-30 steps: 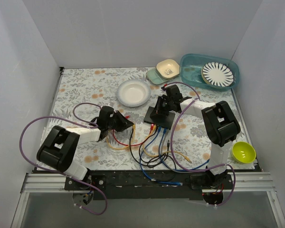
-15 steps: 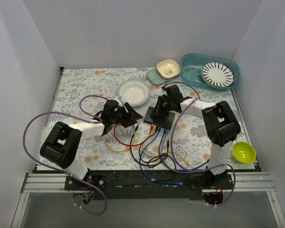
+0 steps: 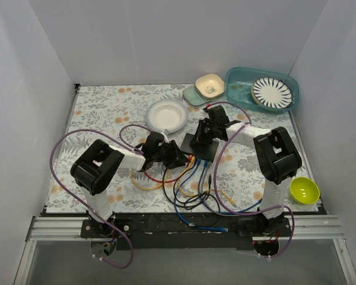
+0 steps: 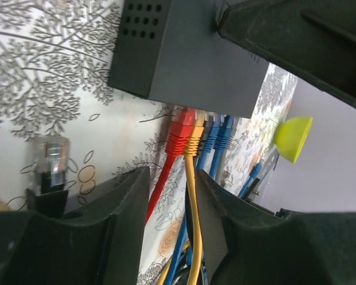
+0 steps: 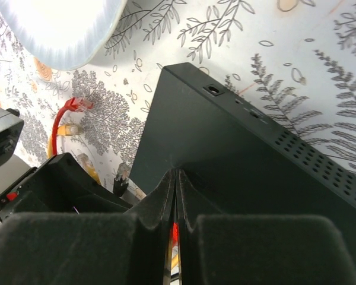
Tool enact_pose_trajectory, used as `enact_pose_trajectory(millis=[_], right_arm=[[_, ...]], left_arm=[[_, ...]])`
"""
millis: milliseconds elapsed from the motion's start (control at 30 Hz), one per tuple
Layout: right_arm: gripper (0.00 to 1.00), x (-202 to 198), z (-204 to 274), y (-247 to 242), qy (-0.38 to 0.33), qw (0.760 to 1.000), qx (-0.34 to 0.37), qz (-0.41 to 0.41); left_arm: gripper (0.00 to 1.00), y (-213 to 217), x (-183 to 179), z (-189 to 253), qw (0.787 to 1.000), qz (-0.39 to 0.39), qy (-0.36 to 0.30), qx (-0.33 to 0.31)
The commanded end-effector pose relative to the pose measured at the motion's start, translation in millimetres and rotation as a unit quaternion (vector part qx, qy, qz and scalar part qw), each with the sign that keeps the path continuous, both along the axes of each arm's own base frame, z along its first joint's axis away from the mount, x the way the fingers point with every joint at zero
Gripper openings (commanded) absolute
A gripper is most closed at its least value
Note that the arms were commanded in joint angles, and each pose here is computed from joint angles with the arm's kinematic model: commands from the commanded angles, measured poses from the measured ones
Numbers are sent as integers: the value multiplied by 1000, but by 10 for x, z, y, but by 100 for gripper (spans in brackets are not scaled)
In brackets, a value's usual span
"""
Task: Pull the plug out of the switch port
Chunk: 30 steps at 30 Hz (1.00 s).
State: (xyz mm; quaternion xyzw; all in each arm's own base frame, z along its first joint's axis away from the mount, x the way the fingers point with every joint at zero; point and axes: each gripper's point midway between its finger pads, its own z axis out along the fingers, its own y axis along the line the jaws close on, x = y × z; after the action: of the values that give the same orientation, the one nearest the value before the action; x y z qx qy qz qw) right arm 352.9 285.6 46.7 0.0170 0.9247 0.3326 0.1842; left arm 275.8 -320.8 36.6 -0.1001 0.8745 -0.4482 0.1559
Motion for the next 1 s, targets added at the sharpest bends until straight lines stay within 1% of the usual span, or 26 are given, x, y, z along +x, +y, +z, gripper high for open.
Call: enact_pose_trajectory(millis=[0, 133, 333, 533, 700, 967], right_arm=[[8, -147, -256, -357, 27, 996, -82, -18], [7, -188, -277, -383, 31, 996, -85, -19], [7, -258, -358, -433, 41, 995, -91, -19], [7, -311, -395, -467, 48, 995, -89, -19], [7, -321, -414, -454, 51, 995, -85, -18], [7, -333, -422, -443, 54, 995, -82, -15]], left_arm=[[37, -2, 164, 33, 999, 15, -26, 11], [39, 2, 223, -27, 999, 25, -28, 19], [40, -48, 295, -71, 999, 29, -24, 16], [37, -21, 330, -175, 998, 51, -11, 21], [33, 19, 341, -283, 997, 65, 0, 33], [31, 20, 380, -344, 996, 82, 9, 32]])
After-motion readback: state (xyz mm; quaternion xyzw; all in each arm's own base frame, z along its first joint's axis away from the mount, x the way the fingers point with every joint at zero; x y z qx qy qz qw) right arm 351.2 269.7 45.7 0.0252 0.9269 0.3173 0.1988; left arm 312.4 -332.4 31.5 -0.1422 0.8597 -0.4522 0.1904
